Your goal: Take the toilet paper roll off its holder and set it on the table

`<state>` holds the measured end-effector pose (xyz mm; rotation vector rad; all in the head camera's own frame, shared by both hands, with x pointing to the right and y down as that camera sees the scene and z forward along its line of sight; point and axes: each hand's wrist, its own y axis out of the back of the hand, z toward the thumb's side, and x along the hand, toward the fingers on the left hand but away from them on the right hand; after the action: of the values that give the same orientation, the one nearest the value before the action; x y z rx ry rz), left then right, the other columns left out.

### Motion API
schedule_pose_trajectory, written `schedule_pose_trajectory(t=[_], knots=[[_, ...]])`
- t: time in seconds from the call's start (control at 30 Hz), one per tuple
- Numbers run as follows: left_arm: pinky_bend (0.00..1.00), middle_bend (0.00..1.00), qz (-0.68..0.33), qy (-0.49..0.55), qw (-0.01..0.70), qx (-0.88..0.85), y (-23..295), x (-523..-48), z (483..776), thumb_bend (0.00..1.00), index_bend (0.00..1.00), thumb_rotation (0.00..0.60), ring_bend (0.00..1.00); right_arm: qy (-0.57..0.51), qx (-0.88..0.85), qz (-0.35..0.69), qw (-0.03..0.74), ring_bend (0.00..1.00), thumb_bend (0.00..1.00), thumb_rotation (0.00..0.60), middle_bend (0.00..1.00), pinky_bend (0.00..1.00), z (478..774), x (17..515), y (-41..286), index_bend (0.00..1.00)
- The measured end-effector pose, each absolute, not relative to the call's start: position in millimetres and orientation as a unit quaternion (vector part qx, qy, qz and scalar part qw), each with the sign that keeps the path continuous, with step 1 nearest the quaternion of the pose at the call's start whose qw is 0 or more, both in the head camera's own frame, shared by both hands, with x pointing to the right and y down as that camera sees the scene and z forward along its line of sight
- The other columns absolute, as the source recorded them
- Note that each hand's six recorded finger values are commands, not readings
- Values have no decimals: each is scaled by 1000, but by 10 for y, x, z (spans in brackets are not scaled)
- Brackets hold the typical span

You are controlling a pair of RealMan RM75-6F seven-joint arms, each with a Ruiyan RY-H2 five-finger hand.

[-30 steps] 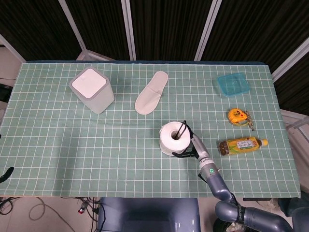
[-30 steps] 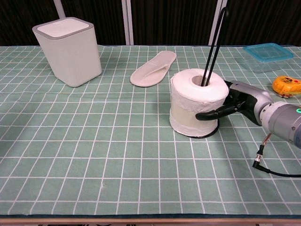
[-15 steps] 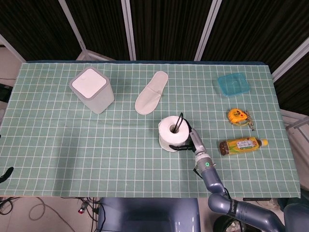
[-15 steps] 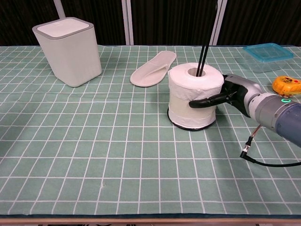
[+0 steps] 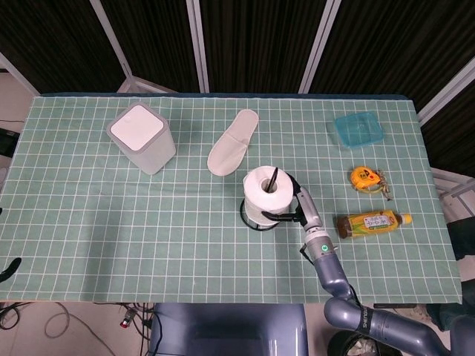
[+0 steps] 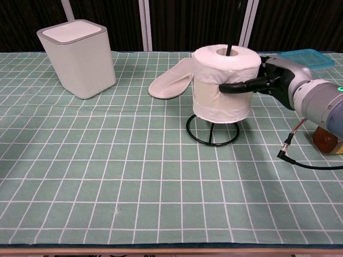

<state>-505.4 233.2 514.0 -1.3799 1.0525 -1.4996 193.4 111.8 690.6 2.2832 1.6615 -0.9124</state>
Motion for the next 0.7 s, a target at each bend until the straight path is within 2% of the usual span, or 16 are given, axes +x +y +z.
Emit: schedule_pose_trajectory(t=[0.23, 0.47, 0.7], knots=[[15, 0, -595, 421, 410, -548, 2328, -5068, 5127, 176, 53, 600, 0, 577, 771, -266, 49, 366, 0, 600, 177, 271, 6430, 2036, 785, 183], [15, 0, -595, 421, 410, -549, 2334, -5056, 5128, 176, 53, 600, 0, 603, 766, -219, -23, 366, 0, 600, 177, 271, 5535, 2317, 304, 183], [15, 0, -594, 420, 411, -550, 2348, -5035, 5126, 176, 53, 600, 0, 632, 738, -209, -108, 366, 0, 600, 177, 272, 4596, 2729, -30, 182]])
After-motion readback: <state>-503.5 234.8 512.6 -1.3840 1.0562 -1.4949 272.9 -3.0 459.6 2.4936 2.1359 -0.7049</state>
